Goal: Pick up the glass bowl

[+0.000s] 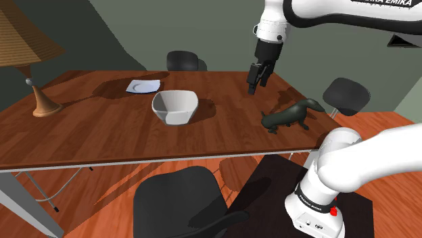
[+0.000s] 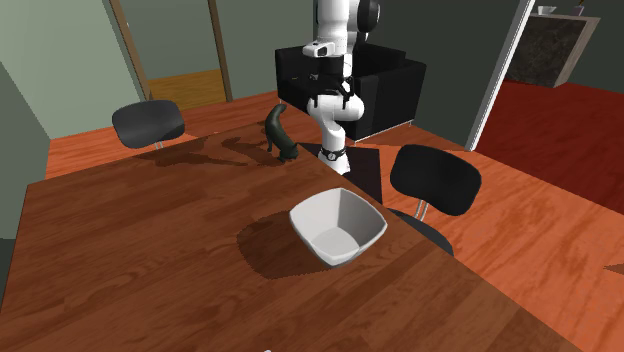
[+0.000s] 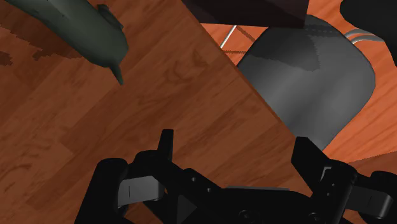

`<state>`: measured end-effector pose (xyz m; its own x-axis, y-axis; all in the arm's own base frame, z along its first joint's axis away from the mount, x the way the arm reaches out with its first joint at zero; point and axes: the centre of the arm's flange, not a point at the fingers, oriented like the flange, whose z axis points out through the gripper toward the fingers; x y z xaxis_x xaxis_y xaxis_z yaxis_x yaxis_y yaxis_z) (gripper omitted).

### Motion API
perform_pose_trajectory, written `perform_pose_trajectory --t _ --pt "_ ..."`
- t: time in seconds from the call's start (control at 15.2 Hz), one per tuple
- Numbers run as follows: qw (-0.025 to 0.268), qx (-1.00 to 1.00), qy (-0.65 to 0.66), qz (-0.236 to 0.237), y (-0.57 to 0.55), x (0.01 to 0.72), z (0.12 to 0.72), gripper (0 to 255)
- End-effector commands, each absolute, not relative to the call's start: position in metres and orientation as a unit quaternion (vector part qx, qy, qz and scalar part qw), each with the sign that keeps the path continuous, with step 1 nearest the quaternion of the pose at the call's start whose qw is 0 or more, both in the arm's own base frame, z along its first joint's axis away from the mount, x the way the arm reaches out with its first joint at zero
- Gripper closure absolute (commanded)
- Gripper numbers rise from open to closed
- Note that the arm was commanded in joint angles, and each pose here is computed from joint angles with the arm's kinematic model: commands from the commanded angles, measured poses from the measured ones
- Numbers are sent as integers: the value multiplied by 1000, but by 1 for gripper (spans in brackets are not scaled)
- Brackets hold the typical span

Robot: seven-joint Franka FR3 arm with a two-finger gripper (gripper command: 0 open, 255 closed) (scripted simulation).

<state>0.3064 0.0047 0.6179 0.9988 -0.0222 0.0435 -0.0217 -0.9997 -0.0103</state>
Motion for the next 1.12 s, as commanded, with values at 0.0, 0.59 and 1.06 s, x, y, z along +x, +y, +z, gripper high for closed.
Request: perform_pose_trajectory --t 0.0,0.59,1.06 --pt "5 -1000 11 -22 5 306 618 0" --pt "20 -999 -26 -19 -27 419 586 0" --pt "32 -998 -54 -17 -45 507 560 0"
